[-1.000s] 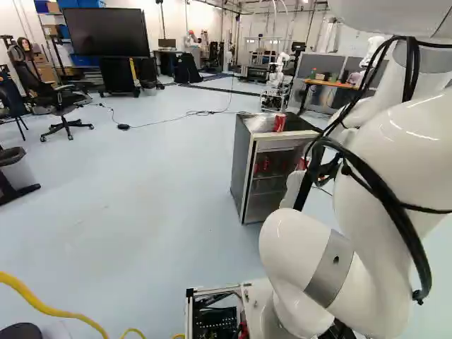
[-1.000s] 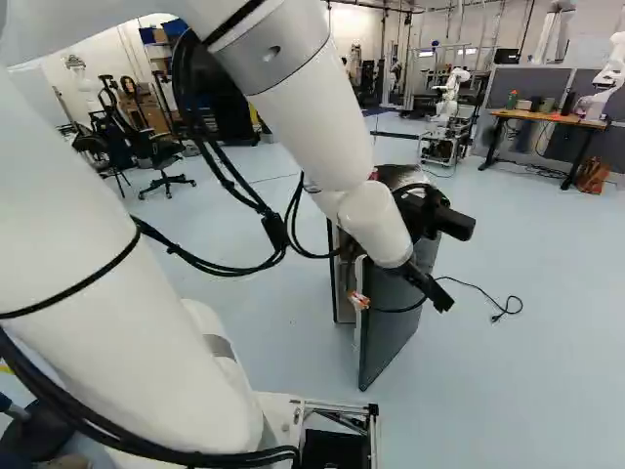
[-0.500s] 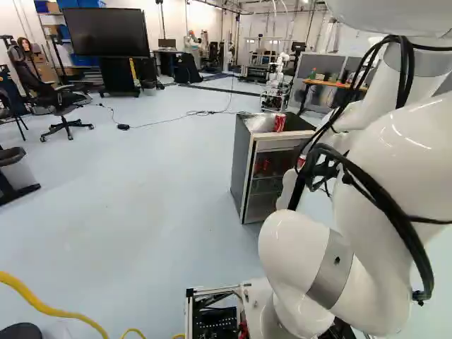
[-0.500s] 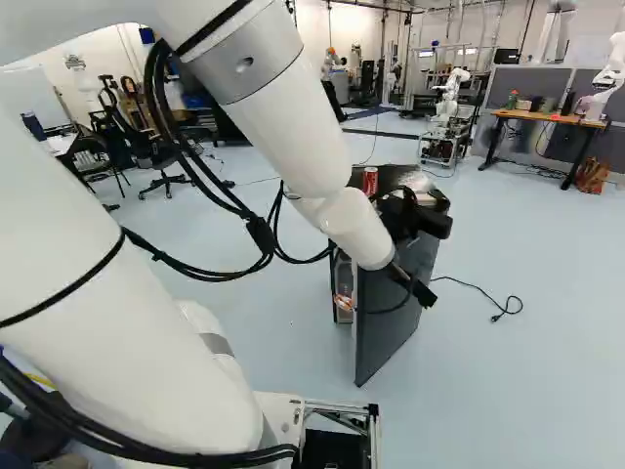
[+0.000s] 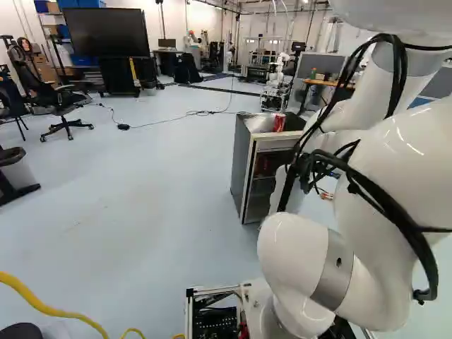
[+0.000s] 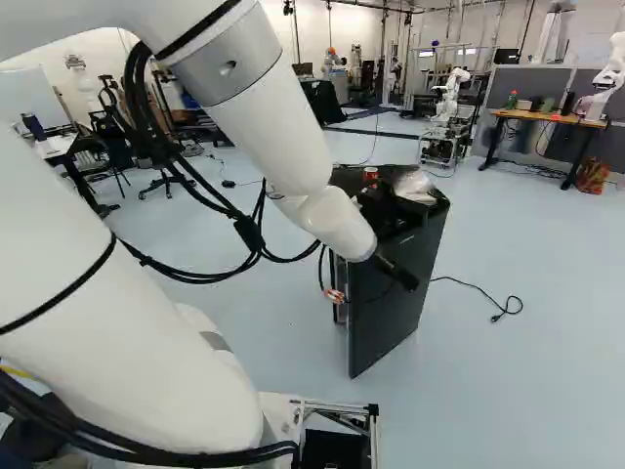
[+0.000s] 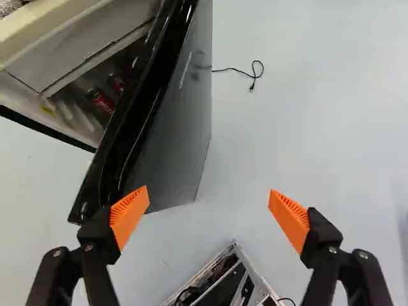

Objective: Grab a drink from the fridge

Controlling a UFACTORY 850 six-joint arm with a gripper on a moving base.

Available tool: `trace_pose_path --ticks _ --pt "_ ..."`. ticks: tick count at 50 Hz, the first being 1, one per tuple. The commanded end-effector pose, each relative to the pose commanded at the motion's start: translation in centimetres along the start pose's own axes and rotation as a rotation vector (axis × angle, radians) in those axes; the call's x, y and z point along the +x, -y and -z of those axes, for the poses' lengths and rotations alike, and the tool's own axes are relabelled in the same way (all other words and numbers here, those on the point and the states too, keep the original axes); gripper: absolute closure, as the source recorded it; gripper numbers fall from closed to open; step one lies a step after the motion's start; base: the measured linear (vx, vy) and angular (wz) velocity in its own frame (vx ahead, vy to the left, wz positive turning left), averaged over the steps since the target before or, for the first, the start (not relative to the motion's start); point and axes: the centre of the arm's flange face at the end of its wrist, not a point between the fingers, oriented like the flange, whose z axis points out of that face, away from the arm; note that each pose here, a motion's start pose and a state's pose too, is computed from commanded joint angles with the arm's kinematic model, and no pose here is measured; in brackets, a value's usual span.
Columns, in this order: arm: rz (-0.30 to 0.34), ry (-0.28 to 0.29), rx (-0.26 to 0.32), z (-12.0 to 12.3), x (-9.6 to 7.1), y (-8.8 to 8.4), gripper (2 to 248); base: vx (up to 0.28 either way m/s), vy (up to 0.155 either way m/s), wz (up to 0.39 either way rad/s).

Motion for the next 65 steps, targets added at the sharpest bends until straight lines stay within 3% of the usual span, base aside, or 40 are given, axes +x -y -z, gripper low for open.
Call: trace_pose_path --ticks 51,65 --pt "0.175 -0.099 0.149 -0.3 1.6 8.4 3 0.0 0.0 0.0" --pt "0.186 -0.124 0.162 -0.6 1.9 9.2 3 0.0 0.0 0.0"
